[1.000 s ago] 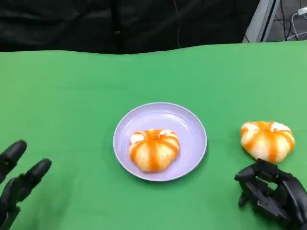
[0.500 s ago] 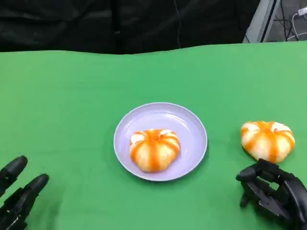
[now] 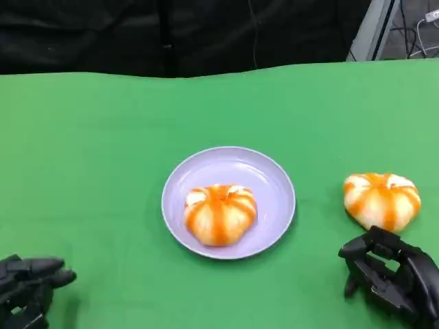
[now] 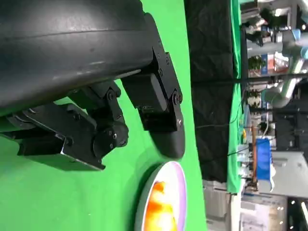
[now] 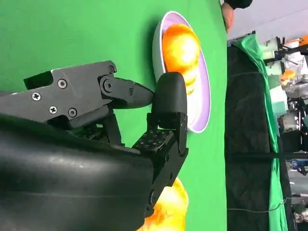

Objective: Grasp the bread from the table and place it into the plate.

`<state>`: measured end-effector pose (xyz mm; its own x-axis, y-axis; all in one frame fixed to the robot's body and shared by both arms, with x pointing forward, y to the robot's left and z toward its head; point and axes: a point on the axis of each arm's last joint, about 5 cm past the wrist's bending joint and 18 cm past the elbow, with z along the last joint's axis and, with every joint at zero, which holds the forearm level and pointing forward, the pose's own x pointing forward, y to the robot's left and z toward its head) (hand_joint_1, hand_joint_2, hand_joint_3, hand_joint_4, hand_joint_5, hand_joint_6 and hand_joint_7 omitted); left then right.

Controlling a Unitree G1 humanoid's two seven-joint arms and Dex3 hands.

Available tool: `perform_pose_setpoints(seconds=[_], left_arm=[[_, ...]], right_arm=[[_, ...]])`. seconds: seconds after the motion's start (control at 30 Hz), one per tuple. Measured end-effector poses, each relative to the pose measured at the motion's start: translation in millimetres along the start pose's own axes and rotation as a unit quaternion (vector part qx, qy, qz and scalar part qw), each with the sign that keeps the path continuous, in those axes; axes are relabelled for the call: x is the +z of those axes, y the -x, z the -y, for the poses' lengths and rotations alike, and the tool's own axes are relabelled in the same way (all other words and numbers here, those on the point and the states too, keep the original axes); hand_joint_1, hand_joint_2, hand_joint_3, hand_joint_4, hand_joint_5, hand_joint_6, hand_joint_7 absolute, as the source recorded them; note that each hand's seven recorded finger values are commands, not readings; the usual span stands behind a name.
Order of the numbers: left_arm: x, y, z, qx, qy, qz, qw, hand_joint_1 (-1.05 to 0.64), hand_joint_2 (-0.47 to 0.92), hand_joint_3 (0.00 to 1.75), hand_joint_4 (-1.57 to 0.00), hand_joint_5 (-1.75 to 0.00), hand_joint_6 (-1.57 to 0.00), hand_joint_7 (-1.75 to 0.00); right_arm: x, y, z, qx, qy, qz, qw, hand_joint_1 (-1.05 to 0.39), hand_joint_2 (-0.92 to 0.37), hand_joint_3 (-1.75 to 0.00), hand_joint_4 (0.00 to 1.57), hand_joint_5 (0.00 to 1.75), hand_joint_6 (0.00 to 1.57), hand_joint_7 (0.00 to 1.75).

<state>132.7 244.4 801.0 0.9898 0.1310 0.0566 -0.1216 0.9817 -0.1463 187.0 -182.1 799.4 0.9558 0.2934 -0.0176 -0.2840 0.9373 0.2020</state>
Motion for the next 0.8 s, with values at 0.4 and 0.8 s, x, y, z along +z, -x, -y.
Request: perform_pose_setpoints(seconds=[0.4, 0.8], left_arm=[[0.0, -2.4, 1.0, 0.007, -0.017, 0.004, 1.0, 0.05, 0.67, 0.99, -0.94, -1.63, -0.89, -1.42], [-0.2, -2.8, 1.8, 0.009, -0.017, 0.003, 1.0, 0.06, 0.68, 0.98, -0.93, -1.63, -0.89, -1.41]], right_arm=[[0.2, 0.1, 0.6, 0.0, 0.0, 0.0, 1.0, -0.24, -0.92, -0.48, 0.61, 1.74, 0.73, 1.09], [0.6, 0.5, 1.8, 0.002, 0.002, -0.001, 1.0, -0.24, -0.92, -0.49, 0.6, 1.74, 0.73, 1.1]])
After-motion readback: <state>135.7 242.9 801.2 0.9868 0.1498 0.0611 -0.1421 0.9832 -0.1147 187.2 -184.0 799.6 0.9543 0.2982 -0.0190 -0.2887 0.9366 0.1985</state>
